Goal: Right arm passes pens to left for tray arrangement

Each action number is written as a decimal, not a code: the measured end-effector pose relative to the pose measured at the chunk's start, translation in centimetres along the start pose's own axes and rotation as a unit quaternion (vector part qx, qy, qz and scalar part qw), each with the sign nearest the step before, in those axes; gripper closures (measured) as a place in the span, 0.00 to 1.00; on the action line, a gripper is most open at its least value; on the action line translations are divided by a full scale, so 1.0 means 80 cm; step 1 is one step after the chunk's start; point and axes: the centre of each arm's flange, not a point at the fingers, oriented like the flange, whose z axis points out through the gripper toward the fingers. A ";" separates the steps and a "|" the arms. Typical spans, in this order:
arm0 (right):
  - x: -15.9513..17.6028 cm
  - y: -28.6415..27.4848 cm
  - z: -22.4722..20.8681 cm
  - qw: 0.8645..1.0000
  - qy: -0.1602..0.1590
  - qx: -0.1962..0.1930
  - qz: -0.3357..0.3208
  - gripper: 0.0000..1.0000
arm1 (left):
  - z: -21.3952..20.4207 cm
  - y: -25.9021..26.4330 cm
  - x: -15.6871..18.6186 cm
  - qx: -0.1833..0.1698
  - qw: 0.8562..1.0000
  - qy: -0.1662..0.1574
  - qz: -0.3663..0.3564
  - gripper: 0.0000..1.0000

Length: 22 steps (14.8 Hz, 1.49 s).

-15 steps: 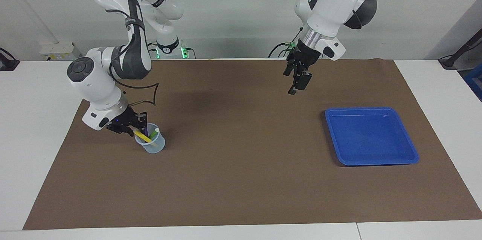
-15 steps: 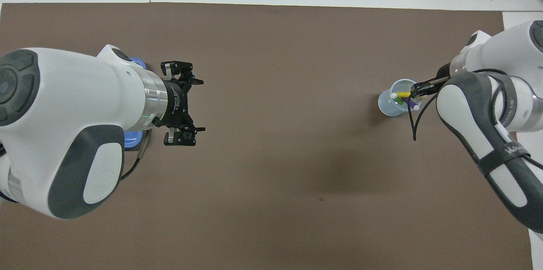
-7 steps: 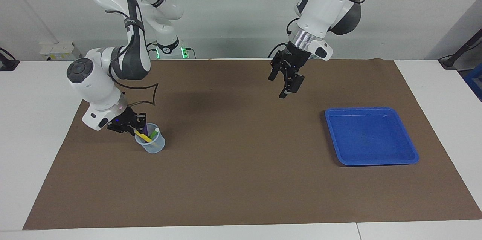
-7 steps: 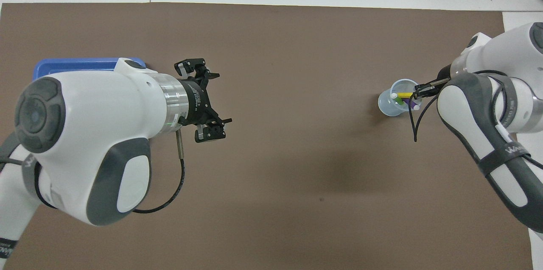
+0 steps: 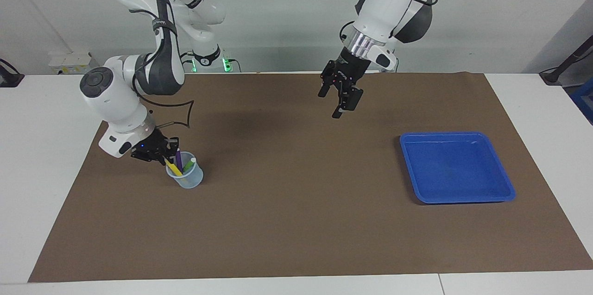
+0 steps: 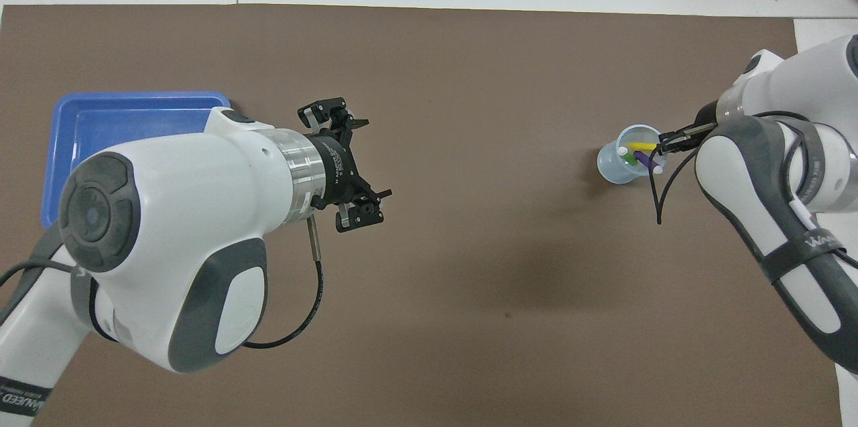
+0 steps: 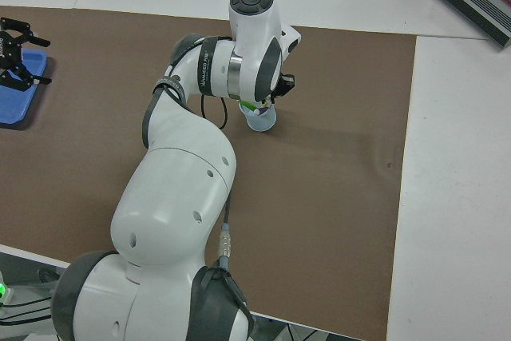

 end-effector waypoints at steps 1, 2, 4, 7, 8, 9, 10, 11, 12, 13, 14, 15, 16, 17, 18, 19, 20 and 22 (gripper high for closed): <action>0.000 0.000 0.000 1.000 0.000 0.000 0.000 0.80 | 0.002 -0.001 0.001 0.000 1.000 0.001 -0.001 0.00; 0.000 0.000 -0.001 1.000 0.001 0.000 0.000 0.80 | 0.005 -0.004 0.002 0.002 1.000 0.002 0.000 0.00; 0.001 0.000 -0.004 1.000 0.000 0.000 0.000 0.80 | 0.012 -0.011 0.001 0.004 1.000 0.003 0.003 0.00; 0.005 0.001 -0.029 1.000 -0.010 0.003 0.000 0.80 | 0.015 -0.015 -0.002 0.000 1.000 -0.002 0.002 0.00; 0.006 0.000 -0.044 1.000 -0.014 0.004 -0.001 0.81 | 0.015 -0.017 -0.005 -0.003 1.000 -0.005 -0.006 0.00; 0.007 0.000 -0.060 1.000 -0.018 0.006 -0.001 0.81 | 0.015 -0.019 -0.009 -0.008 1.000 -0.011 -0.015 0.00; 0.006 -0.002 -0.074 1.000 -0.020 0.008 -0.001 0.81 | 0.016 -0.020 -0.011 -0.013 1.000 -0.016 -0.024 0.00; 0.005 -0.004 -0.089 1.000 -0.021 0.011 -0.001 0.81 | 0.017 -0.021 -0.012 -0.017 0.999 -0.019 -0.029 0.00; 0.003 -0.007 -0.102 1.000 -0.022 0.018 0.000 0.81 | 0.020 -0.023 -0.013 -0.019 0.999 -0.021 -0.031 0.00; 0.001 -0.010 -0.116 0.999 -0.022 0.025 0.001 0.81 | 0.024 -0.026 -0.013 -0.019 0.999 -0.022 -0.033 0.00; -0.001 -0.013 -0.129 0.999 -0.023 0.034 0.002 0.81 | 0.029 -0.029 -0.013 -0.022 0.999 -0.025 -0.037 0.00; -0.002 -0.018 -0.141 0.999 -0.025 0.046 0.002 0.81 | 0.034 -0.031 -0.013 -0.027 0.998 -0.029 -0.044 0.00; -0.003 -0.023 -0.151 0.998 -0.025 0.065 0.004 0.81 | 0.039 -0.032 -0.012 -0.030 0.998 -0.031 -0.051 0.00; -0.004 -0.030 -0.157 0.996 -0.023 0.088 0.006 0.81 | 0.044 -0.033 -0.011 -0.031 0.997 -0.032 -0.056 0.00; -0.004 -0.036 -0.162 0.994 -0.022 0.108 0.011 0.81 | 0.048 -0.035 -0.013 -0.031 0.997 -0.034 -0.063 0.00; -0.003 -0.041 -0.164 0.992 -0.020 0.125 0.021 0.81 | 0.050 -0.039 -0.017 -0.031 0.996 -0.037 -0.073 0.00; -0.002 -0.046 -0.164 0.990 -0.019 0.136 0.031 0.81 | 0.051 -0.046 -0.024 -0.030 0.995 -0.041 -0.081 0.00; 0.002 -0.067 -0.165 0.985 -0.022 0.160 0.060 0.81 | 0.053 -0.066 -0.042 -0.027 0.995 -0.052 -0.083 0.00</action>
